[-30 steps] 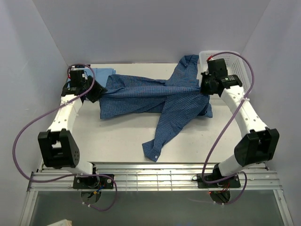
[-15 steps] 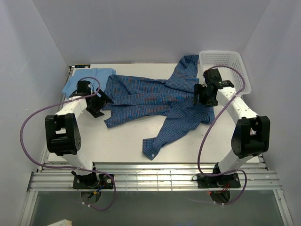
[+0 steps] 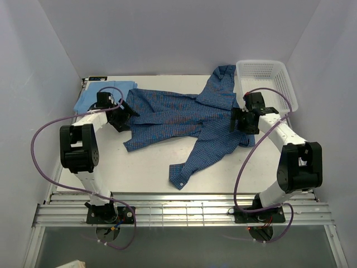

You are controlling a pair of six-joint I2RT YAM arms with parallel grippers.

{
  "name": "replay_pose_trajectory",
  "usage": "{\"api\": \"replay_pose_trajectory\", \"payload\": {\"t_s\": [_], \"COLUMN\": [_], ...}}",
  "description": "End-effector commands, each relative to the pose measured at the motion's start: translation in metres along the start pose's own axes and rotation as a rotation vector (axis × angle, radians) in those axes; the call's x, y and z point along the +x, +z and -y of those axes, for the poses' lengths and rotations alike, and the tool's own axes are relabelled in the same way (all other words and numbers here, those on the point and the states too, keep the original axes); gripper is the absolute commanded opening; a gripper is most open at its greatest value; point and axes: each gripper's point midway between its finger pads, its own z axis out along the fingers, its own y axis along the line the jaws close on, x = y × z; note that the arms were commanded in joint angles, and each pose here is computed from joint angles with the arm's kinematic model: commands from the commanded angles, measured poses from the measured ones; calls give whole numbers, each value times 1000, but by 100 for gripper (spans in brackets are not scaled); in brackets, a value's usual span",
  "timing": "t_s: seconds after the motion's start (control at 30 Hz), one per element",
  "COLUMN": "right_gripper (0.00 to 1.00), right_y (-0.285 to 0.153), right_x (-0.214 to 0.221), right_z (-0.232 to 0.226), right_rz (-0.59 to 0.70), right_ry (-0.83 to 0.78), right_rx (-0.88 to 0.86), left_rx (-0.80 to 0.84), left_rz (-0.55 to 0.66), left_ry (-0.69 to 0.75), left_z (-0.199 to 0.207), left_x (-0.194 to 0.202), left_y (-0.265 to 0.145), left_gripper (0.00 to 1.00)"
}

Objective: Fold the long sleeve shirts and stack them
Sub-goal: Flatten the shirt out

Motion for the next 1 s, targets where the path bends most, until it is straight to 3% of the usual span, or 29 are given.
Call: {"api": "replay_pose_trajectory", "payload": {"t_s": [0.0, 0.23, 0.33, 0.47, 0.5, 0.53, 0.6, 0.7, 0.73, 0.77, 0.83, 0.97], "right_gripper": [85, 85, 84, 82, 81, 79, 76, 70, 65, 38, 8, 8], "right_y": [0, 13, 16, 29, 32, 33, 32, 28, 28, 26, 18, -23], "right_x": [-32, -51, -58, -60, -60, -61, -67, -70, -68, -66, -68, -93], "right_z": [-7, -11, -22, -23, -20, -20, -20, -9, -5, 3, 13, 14], "right_rz": [126, 181, 212, 202, 197, 195, 204, 228, 225, 233, 268, 387], "right_ry": [38, 60, 55, 66, 69, 69, 67, 84, 89, 94, 90, 53], "right_rx": [-69, -138, -197, -202, -184, -183, -180, -112, -91, -52, 1, 9], "left_rx": [82, 41, 50, 88, 96, 109, 132, 161, 164, 189, 222, 327], "left_rz": [-14, -26, -29, -44, -50, -49, -61, -32, -29, -4, 15, 124], "left_ry": [33, 40, 40, 38, 34, 35, 41, 72, 75, 93, 113, 193], "left_z": [27, 17, 20, 27, 29, 34, 40, 51, 52, 61, 72, 109], "left_x": [-5, -3, -5, -7, -7, -10, -11, -17, -16, -20, -20, -29], "left_y": [10, 27, 31, 41, 43, 44, 45, 34, 31, 19, 3, -53], "left_gripper": [89, 87, 79, 56, 46, 22, 2, 0, 0, 0, 0, 0]}}
